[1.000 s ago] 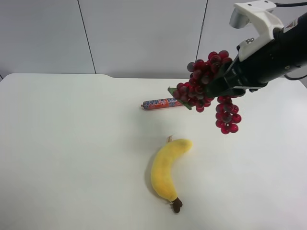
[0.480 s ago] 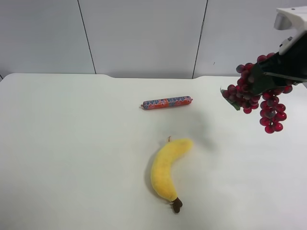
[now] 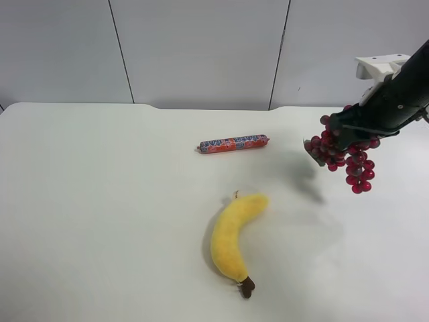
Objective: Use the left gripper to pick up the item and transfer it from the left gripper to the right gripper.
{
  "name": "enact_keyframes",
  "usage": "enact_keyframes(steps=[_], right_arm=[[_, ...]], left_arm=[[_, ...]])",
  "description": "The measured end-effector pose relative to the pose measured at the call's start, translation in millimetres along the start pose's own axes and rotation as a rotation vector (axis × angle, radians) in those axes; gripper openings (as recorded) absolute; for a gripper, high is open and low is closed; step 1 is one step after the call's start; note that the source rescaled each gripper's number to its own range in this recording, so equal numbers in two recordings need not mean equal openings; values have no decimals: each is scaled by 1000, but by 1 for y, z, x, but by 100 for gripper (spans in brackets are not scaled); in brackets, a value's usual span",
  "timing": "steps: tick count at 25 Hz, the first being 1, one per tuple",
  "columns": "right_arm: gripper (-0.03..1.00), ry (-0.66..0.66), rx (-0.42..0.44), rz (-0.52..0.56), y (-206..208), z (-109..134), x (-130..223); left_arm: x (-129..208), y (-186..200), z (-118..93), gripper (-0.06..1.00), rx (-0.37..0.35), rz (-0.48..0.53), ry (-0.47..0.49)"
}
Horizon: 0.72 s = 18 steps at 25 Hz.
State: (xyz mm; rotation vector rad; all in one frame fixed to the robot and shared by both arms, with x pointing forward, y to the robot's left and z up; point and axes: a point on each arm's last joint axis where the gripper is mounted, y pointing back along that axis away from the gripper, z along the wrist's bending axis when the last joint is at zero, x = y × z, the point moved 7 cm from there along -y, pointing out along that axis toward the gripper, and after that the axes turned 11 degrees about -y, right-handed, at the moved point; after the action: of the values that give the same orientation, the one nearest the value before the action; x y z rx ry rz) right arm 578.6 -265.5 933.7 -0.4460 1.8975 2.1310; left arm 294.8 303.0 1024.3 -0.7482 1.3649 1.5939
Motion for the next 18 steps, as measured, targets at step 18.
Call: enact_keyframes(steps=[18], right_arm=[[0,-60,-36,306,-84,-2,44]], left_arm=[[0,0,0,100,0,0,0]])
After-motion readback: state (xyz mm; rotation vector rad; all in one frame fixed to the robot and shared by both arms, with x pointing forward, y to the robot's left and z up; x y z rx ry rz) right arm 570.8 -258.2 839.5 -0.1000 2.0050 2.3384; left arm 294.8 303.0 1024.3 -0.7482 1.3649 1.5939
